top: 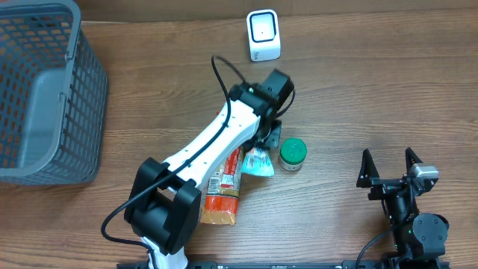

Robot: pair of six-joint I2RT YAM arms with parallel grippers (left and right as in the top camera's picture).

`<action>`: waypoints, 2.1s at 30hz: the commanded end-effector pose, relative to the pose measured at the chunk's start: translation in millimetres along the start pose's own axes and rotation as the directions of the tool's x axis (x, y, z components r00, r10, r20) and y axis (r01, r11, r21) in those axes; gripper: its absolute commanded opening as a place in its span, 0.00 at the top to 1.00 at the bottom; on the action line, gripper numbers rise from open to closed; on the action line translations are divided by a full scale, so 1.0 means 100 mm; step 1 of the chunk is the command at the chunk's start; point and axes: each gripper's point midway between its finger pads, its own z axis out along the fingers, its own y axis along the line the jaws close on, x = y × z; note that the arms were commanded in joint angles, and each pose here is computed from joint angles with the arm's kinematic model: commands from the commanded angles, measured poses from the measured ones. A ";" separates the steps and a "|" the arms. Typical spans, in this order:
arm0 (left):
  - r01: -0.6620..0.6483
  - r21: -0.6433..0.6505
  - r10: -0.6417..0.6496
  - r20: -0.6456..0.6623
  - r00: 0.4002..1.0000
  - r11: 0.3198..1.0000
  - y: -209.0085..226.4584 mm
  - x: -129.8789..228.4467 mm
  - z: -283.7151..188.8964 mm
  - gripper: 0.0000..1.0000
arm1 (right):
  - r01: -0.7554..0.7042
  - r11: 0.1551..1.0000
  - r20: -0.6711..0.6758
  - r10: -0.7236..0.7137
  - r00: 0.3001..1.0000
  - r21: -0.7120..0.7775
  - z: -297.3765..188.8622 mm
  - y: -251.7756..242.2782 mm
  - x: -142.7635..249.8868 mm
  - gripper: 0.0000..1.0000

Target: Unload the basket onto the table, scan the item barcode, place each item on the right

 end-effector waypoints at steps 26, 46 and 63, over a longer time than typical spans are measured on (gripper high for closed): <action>0.097 0.023 -0.097 -0.015 0.995 0.995 0.10 -0.01 0.09 0.21 | -0.003 1.000 0.003 0.003 1.000 -0.001 0.00 -0.01 0.02 0.00; 0.312 -0.071 -0.305 0.089 0.948 0.947 1.32 -0.59 -0.65 0.00 | -0.003 1.000 0.003 0.003 1.000 -0.001 0.00 -0.01 0.02 0.00; 0.566 -0.344 -0.589 0.047 0.807 0.749 3.07 -0.02 -0.74 0.00 | -0.003 1.000 0.003 0.003 1.000 -0.001 0.00 -0.01 0.02 0.00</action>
